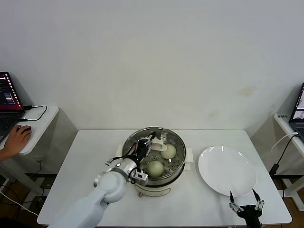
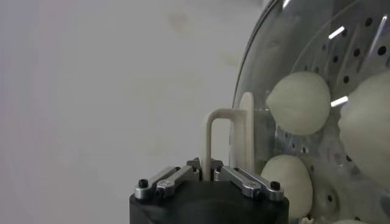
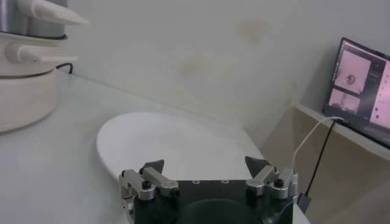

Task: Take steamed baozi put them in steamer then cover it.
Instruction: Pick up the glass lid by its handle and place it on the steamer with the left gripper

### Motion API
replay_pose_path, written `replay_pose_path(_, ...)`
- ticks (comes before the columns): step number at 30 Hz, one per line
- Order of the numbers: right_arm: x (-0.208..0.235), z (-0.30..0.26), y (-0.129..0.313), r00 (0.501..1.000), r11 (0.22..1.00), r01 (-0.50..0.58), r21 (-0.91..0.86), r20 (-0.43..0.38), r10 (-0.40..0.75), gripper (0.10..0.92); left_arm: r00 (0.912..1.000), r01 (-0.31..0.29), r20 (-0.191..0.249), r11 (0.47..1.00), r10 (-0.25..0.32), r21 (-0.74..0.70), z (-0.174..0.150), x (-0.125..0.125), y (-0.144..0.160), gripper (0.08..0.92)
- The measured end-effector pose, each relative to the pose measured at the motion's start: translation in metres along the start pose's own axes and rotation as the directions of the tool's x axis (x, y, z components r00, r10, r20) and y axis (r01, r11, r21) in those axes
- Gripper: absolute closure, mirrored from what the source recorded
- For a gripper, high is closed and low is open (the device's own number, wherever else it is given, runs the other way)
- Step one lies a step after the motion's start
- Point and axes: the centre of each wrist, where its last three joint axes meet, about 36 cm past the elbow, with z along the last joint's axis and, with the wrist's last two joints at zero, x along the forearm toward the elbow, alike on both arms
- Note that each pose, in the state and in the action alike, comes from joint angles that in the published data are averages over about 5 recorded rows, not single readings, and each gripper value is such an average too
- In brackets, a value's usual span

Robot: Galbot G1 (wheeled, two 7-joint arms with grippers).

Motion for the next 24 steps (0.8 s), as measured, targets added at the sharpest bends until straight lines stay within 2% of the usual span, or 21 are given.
replay_pose_path(17,0.0,0.0002,0.0011,1.0,1.0,0.008,0.005,-0.001,-0.008,0.2,1.0,0.005,-0.002,1.0,-0.005,0.009,0.0021,-0.0003,-0.0052,0.841)
replay_pose_path(20,-0.0002,0.0002,0.0014,1.0,1.0,0.01,0.005,-0.001,-0.01,0.2,0.9999,0.01,-0.002,1.0,-0.01,0.015,0.0028,0.0015,-0.0047,0.799)
replay_pose_path(24,-0.0005,0.0001,0.0026,1.0,1.0,0.013,0.004,-0.001,-0.013,0.2,0.9998,0.017,-0.003,1.0,-0.017,0.023,0.0039,0.005,-0.0035,0.683)
